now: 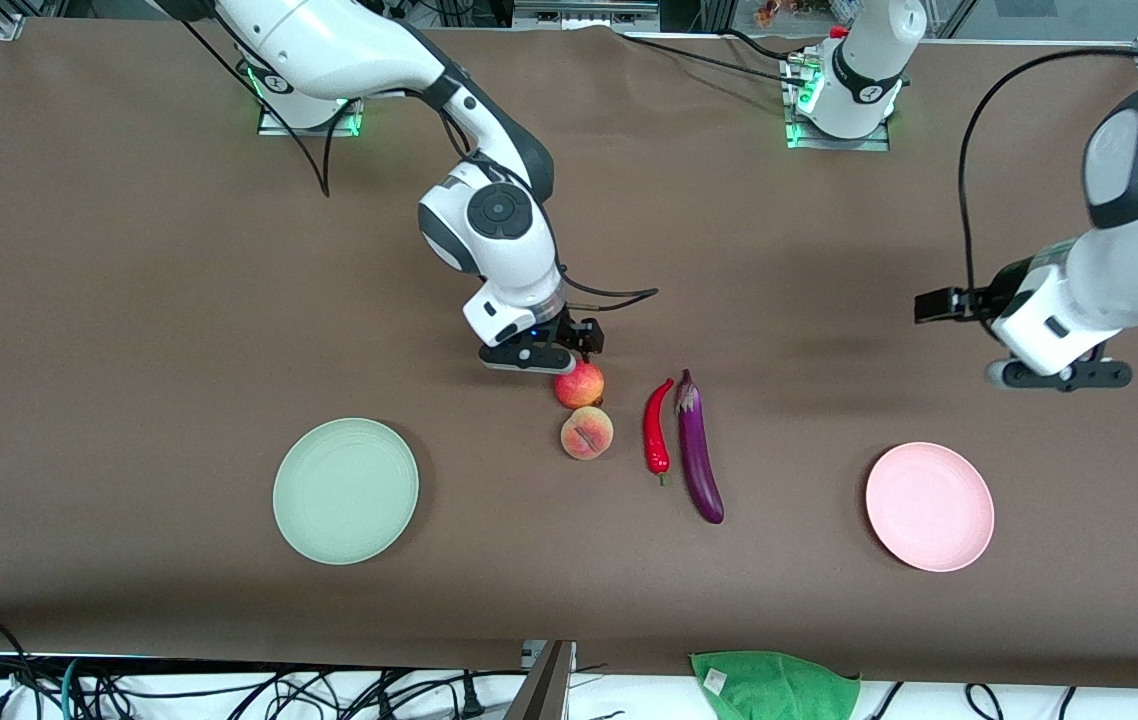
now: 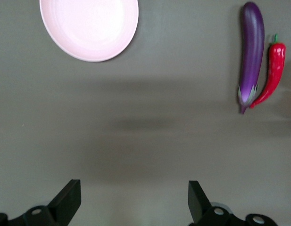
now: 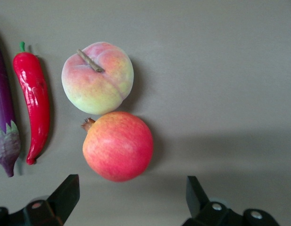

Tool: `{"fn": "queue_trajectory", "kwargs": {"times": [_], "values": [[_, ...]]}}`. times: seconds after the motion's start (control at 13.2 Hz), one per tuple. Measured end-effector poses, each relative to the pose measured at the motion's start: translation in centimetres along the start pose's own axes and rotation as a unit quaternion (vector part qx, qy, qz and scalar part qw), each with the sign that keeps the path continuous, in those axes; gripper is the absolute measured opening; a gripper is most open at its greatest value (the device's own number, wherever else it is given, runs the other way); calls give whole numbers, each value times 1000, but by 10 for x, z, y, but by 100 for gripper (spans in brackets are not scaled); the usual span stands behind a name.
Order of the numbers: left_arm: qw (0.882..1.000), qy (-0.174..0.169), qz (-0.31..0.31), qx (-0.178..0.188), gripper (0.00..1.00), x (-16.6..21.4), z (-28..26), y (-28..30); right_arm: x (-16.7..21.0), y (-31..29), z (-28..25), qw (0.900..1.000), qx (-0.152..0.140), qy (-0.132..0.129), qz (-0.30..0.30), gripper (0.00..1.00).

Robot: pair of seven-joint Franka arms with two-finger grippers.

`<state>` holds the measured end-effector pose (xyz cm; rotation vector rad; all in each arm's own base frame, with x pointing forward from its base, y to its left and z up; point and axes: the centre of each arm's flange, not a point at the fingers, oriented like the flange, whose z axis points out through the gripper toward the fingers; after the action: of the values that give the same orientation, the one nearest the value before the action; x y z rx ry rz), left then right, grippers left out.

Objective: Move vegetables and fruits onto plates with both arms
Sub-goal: 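Reach the right gripper to the pomegranate while the left gripper reaches the eggplant, then grasp the pomegranate with the right gripper while the left gripper grasps the eggplant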

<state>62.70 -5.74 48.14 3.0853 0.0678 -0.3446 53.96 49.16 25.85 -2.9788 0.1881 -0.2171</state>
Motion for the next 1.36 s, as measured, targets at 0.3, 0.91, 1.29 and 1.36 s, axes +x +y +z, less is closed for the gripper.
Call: {"fn": "queue_trajectory", "kwargs": {"times": [0.3, 0.91, 1.29, 1.36], "values": [[999, 18, -29, -1, 100, 28, 36, 22, -1, -7, 19, 1000, -3, 2, -9, 100], [996, 70, -60, -12, 100, 76, 137, 114, 1, -16, 38, 1000, -11, 16, -12, 100], [990, 109, -84, -30, 100, 97, 213, 162, -6, -17, 55, 1000, -15, 20, -13, 100], [989, 113, -85, -32, 100, 99, 224, 168, -5, -15, 57, 1000, -16, 21, -13, 99]]}}
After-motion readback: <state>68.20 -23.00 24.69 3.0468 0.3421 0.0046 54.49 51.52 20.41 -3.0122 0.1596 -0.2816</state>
